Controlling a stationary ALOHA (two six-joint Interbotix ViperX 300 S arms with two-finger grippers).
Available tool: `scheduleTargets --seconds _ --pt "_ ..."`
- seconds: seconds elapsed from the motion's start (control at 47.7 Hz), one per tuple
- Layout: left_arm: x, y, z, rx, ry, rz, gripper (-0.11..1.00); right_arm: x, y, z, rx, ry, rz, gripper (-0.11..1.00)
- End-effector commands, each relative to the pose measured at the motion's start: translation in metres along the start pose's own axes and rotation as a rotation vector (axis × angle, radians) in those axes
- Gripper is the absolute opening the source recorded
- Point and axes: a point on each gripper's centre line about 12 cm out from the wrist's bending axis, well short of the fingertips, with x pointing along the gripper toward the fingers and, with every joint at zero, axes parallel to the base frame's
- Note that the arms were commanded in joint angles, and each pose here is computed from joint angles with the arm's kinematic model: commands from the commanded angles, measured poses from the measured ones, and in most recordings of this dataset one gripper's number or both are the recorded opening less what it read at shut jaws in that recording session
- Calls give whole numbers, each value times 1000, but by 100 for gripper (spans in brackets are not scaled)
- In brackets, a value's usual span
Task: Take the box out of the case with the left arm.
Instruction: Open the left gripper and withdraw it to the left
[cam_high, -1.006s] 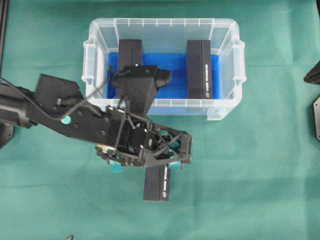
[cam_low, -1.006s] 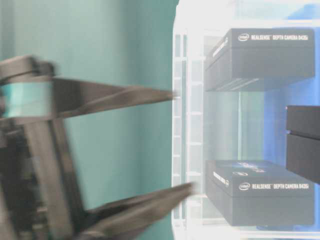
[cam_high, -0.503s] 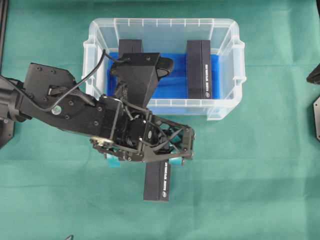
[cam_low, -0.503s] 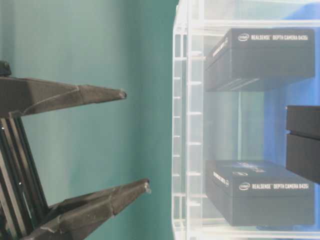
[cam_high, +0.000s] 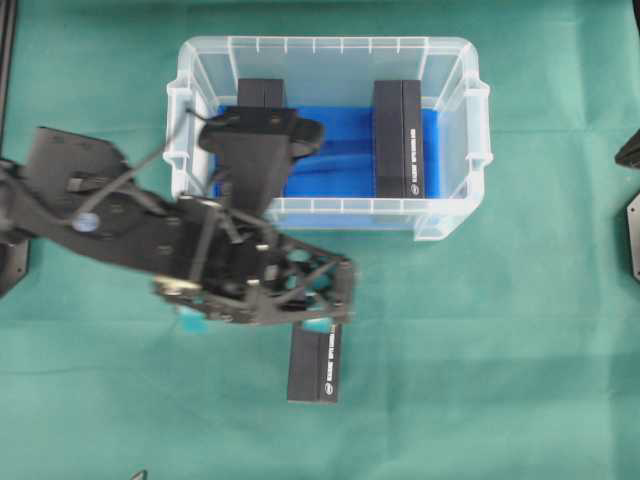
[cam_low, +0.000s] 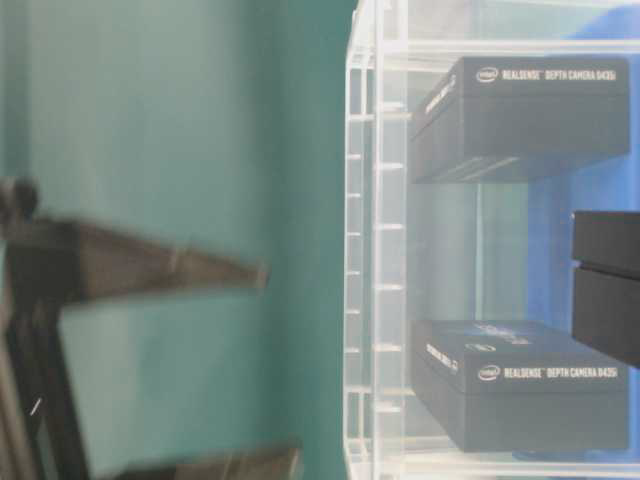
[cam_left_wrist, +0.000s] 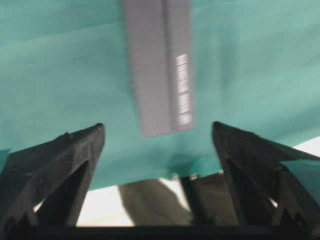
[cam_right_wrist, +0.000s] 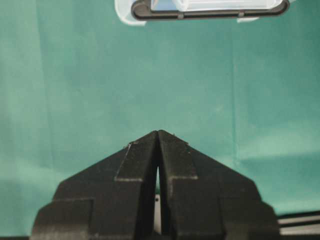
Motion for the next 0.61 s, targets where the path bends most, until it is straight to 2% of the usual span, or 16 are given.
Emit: scheduleTargets --seconds 0.0,0.482,0.587 --pt "-27 12 -4 15 6 -45 91 -8 0 6 5 -32 3 0" --pt "-45 95 -31 84 37 -10 91 -8 0 6 4 -30 4 0" --pt "-48 114 -36 86 45 -7 91 -8 0 7 5 -30 3 0"
